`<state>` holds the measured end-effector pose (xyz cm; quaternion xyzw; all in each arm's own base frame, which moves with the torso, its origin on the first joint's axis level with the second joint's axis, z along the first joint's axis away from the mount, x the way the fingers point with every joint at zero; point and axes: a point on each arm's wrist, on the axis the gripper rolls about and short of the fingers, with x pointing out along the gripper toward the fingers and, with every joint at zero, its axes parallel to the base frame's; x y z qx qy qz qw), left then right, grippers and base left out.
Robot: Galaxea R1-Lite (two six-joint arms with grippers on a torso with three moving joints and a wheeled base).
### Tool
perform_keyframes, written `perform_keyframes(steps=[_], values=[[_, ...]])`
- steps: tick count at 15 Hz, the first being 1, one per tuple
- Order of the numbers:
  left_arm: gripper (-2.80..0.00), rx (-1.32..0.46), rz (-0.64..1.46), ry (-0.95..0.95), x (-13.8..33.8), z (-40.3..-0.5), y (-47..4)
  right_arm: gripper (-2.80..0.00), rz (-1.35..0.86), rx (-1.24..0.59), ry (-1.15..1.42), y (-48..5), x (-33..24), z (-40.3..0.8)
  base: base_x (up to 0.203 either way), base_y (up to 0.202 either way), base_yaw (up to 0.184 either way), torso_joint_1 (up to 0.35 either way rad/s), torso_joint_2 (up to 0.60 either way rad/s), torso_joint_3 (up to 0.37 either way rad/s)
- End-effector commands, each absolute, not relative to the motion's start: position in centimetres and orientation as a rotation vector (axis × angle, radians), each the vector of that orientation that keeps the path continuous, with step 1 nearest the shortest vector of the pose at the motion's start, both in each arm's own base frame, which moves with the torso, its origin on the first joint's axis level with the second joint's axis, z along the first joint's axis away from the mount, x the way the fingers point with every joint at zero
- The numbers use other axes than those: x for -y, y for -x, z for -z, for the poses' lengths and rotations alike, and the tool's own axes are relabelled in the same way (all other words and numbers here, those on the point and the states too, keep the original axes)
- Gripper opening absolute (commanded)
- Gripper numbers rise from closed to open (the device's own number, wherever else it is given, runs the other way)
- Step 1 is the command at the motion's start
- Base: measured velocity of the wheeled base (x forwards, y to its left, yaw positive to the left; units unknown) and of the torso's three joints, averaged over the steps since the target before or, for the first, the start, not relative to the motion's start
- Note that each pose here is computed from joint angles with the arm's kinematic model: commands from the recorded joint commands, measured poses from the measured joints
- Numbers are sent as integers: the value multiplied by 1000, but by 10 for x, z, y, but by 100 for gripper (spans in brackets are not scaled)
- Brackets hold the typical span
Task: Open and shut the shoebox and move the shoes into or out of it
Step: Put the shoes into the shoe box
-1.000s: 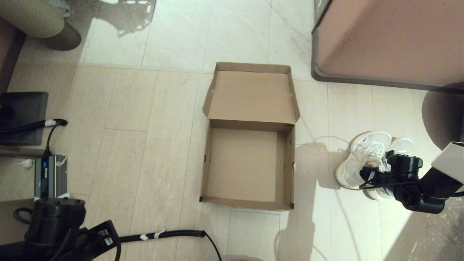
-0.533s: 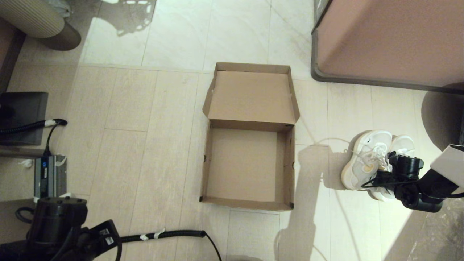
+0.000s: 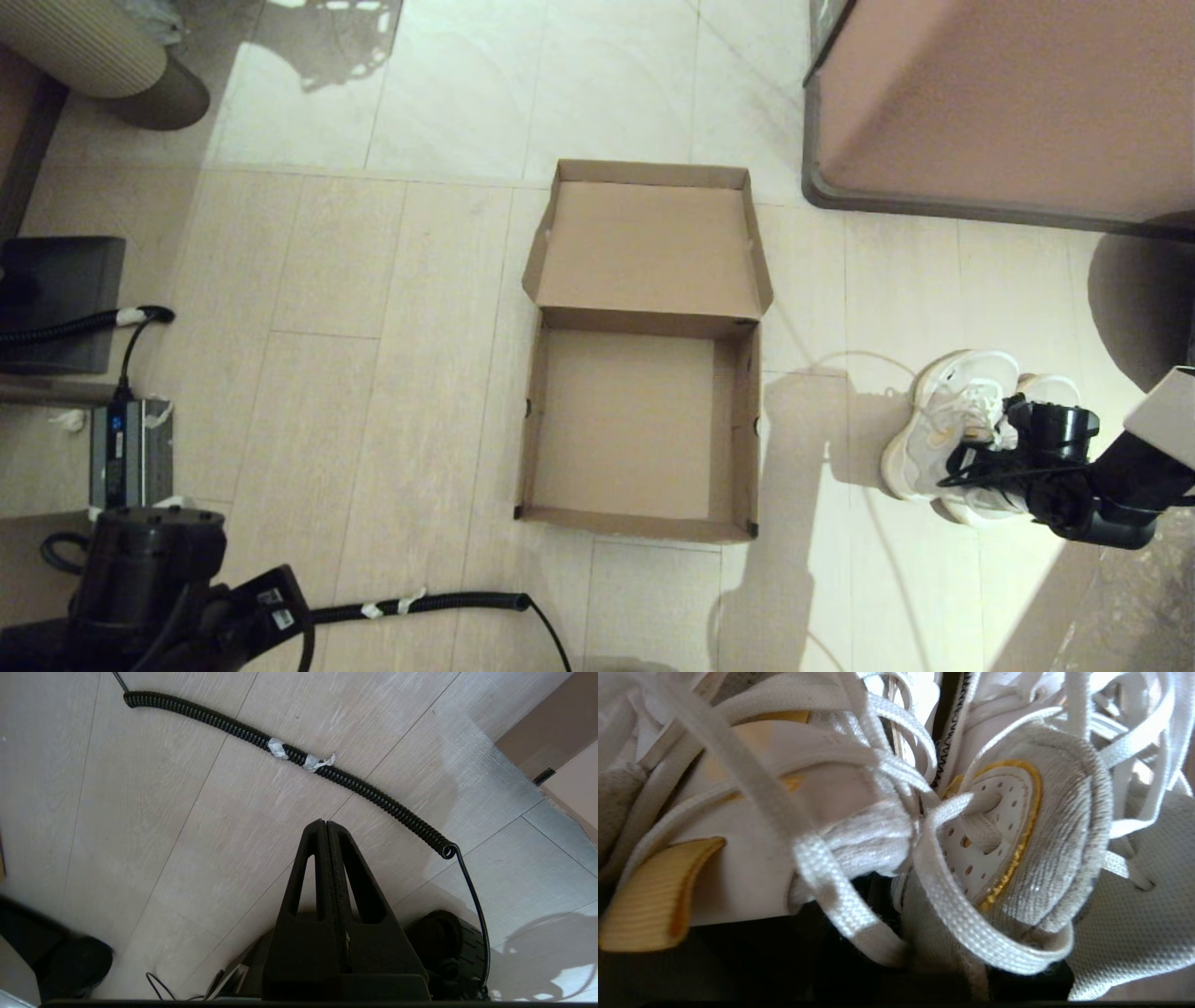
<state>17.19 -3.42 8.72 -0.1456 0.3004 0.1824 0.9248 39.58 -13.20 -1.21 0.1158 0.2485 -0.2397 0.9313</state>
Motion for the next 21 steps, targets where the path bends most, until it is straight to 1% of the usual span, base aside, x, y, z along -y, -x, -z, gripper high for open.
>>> perform_keyframes(steps=[1, 4, 7, 9, 11, 12, 15, 21], values=[[-280, -604, -374, 306, 34, -89, -172, -280, 447, -484, -252, -372, 123, -32, 0, 0, 0, 0, 0, 0], [-280, -595, -375, 313, 33, -90, -168, -280, 382, -488, -274, -332, 108, -72, 0, 0, 0, 0, 0, 0], [-280, -571, -368, 321, 32, -95, -166, -280, 333, -453, -302, -288, 92, -122, 0, 0, 0, 0, 0, 0], [-280, -567, -362, 326, 32, -96, -165, -280, 253, -451, -321, -252, 72, -159, 0, 0, 0, 0, 0, 0], [-280, -567, -360, 328, 33, -96, -167, -280, 126, -492, -327, -221, 42, -186, 0, 0, 0, 0, 0, 0], [-280, -563, -358, 330, 33, -98, -168, -280, 40, -517, -315, -213, 22, -194, 0, 0, 0, 0, 0, 0], [-280, -546, -353, 335, 34, -102, -171, -280, -123, -563, -258, -204, -19, -204, 0, 0, 0, 0, 0, 0], [-280, -529, -349, 340, 36, -107, -181, -280, -359, -596, -105, -211, -108, -201, 0, 0, 0, 0, 0, 0]])
